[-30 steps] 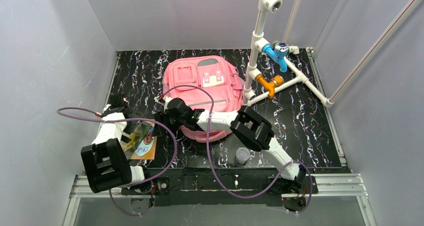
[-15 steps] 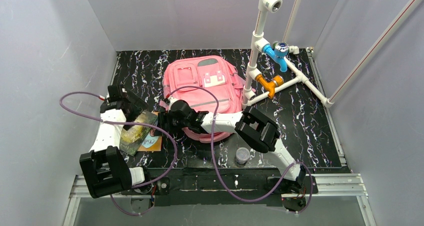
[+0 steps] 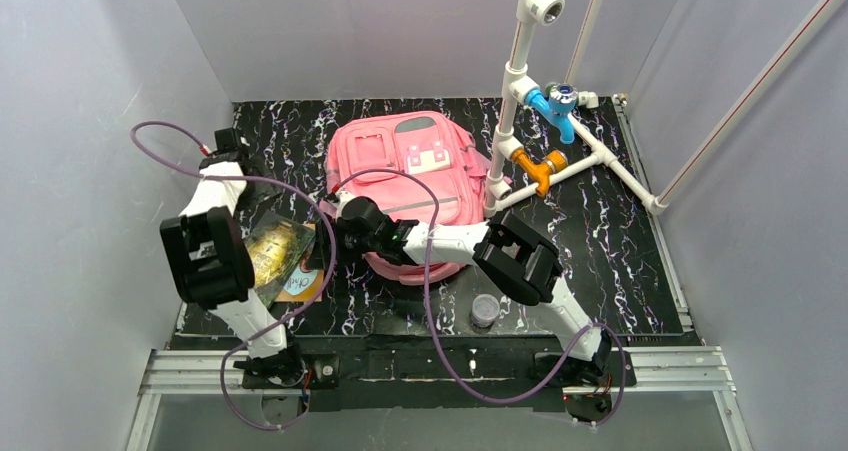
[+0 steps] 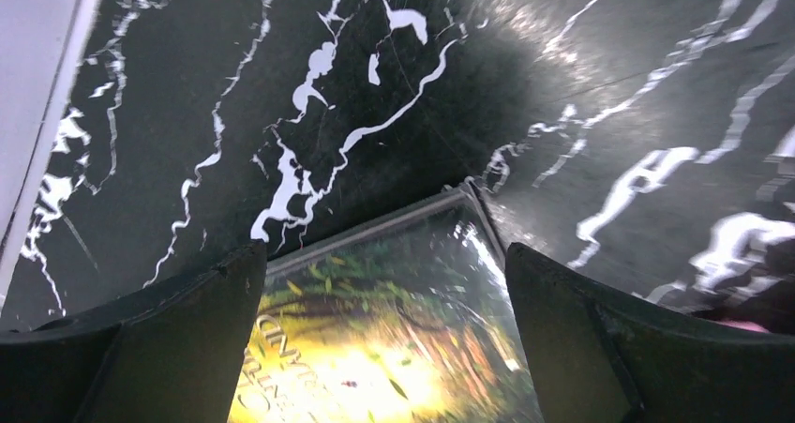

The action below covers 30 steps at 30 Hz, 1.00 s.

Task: Pack the student bag
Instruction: Move the book to the center of the board, then pick up the book from the center of the board.

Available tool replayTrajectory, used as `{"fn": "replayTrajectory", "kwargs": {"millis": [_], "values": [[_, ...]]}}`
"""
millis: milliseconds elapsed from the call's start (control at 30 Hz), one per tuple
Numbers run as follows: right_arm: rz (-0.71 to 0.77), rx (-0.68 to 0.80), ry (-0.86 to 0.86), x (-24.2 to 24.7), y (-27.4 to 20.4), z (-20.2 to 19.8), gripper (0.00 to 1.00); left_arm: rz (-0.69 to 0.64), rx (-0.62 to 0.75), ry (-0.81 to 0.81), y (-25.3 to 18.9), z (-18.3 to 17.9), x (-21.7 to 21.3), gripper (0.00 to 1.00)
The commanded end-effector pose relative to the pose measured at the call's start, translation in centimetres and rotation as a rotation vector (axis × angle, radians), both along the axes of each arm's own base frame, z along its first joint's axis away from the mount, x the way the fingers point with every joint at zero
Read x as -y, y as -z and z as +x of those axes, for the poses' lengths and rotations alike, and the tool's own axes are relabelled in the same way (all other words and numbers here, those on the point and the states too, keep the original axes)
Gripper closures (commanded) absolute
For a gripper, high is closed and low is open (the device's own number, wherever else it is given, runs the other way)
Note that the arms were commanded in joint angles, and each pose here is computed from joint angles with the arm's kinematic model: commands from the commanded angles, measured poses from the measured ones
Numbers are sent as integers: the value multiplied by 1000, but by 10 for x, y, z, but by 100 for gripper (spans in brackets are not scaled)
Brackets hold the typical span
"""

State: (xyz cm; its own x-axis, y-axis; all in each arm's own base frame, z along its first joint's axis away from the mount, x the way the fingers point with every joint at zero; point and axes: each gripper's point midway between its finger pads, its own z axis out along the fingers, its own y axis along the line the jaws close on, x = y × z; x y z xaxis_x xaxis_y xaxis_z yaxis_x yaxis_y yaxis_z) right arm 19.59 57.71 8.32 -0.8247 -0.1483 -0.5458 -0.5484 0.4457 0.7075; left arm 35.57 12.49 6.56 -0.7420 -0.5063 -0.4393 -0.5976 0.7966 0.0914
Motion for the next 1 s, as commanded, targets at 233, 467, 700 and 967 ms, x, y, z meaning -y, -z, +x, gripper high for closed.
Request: {"fn": "replayTrajectory", "kwargs": {"millis": [233,467,700,967], "values": [[35,-38,5,-7,6,-2,23,129,-205,90,30,-16,-18,2],[50,-81,12,-5,17,-6,19,15,-170,40,27,-29,0,2],[52,-91,15,-5,19,-6,19,-368,-15,19,28,-29,50,2],[52,-89,20,-6,19,-4,18,-269,145,1,-34,-28,40,2]]}}
